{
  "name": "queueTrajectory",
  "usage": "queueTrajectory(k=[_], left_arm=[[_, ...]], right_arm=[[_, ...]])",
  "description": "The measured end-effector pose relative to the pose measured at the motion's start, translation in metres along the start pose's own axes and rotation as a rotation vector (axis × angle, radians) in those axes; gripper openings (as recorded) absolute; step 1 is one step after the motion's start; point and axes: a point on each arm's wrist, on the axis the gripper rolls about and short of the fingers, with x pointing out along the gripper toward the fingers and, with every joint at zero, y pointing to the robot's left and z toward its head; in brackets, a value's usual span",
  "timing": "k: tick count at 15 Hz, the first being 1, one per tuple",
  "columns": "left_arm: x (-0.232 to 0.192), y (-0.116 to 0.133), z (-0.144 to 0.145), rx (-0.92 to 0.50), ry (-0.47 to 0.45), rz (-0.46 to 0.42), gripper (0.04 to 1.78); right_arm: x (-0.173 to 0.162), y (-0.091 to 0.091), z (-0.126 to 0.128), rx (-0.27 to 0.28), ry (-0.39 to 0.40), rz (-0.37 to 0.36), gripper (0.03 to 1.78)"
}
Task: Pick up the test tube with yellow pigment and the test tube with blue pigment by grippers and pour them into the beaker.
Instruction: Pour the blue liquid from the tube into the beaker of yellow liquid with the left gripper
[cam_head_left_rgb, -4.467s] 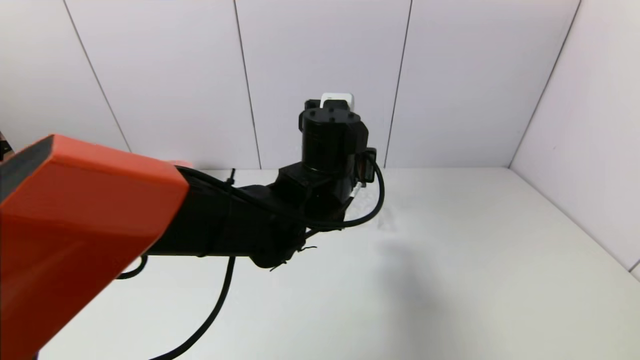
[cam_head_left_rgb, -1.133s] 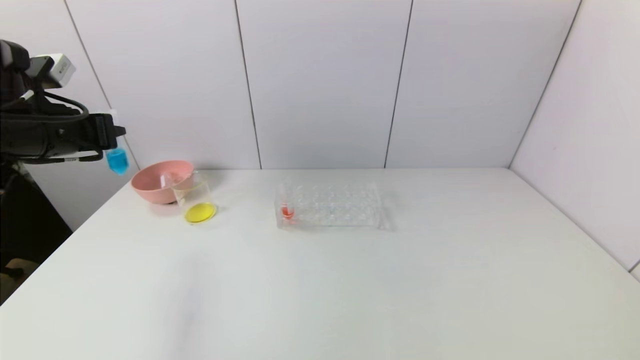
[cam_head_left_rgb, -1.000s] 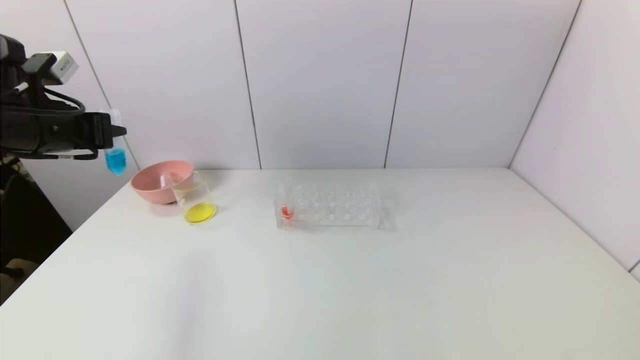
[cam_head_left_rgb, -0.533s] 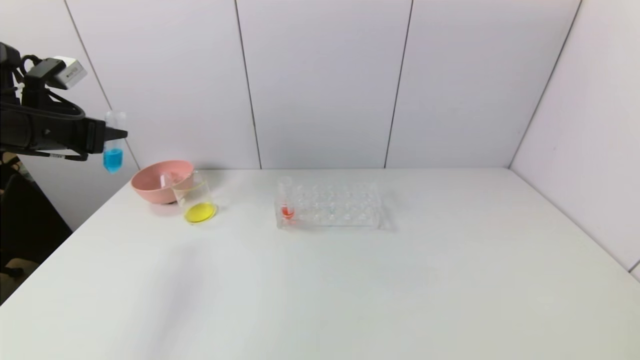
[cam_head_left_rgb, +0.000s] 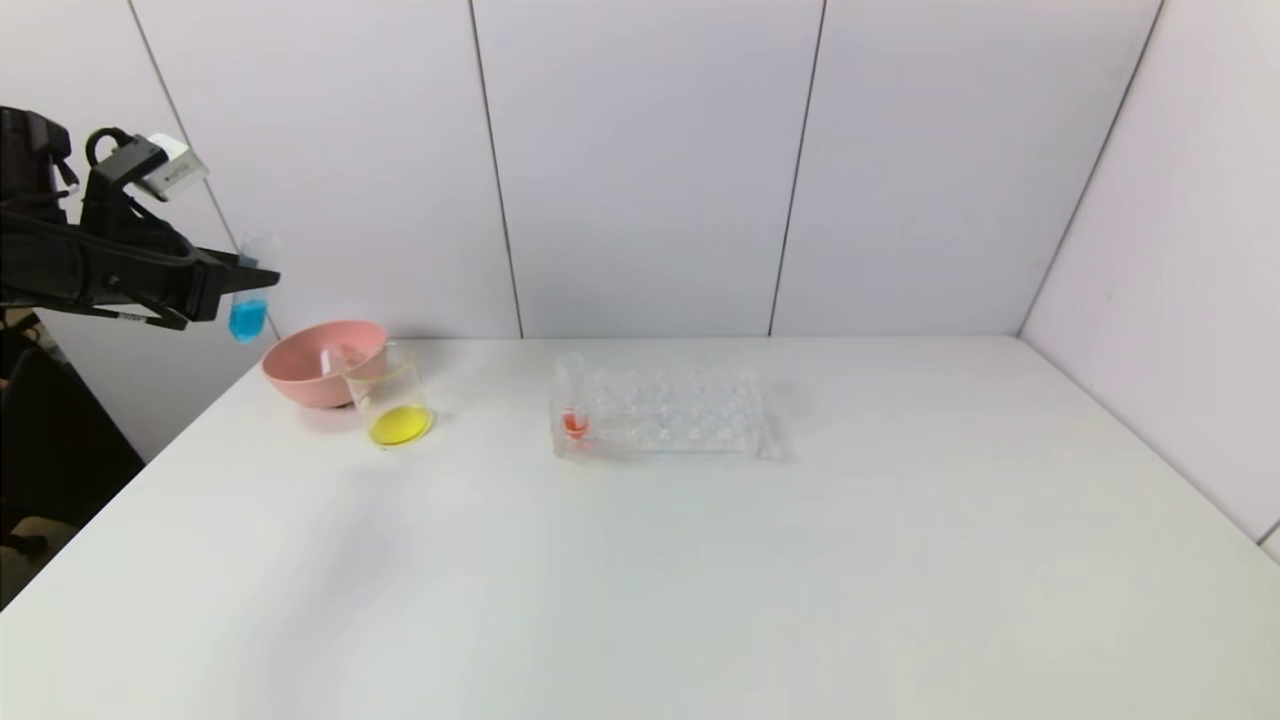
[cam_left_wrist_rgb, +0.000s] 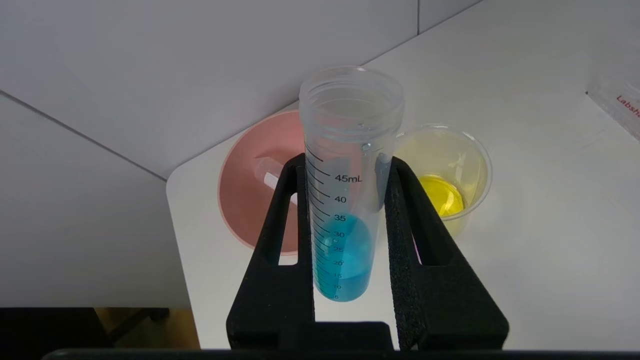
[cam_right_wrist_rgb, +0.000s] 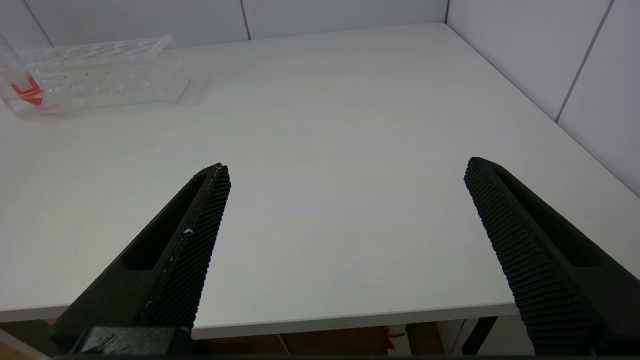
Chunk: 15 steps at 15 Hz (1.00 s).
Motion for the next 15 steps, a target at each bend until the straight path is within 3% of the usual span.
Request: queueTrajectory(k=[5, 9, 15], left_arm=[[0.001, 0.006, -0.002, 0.098, 0.063, -0.047, 0.44], [0.006, 0.016, 0.011, 0.244, 0.046, -0.099, 0.44], [0.022, 0.025, 0.006, 0.463, 0.034, -0.201, 0.44]], right_arm=[[0.0, 0.0, 0.0, 0.0, 0.0, 0.0, 1.71], [0.0, 0.0, 0.0, 0.0, 0.0, 0.0, 1.71], [0.0, 0.0, 0.0, 0.0, 0.0, 0.0, 1.71]])
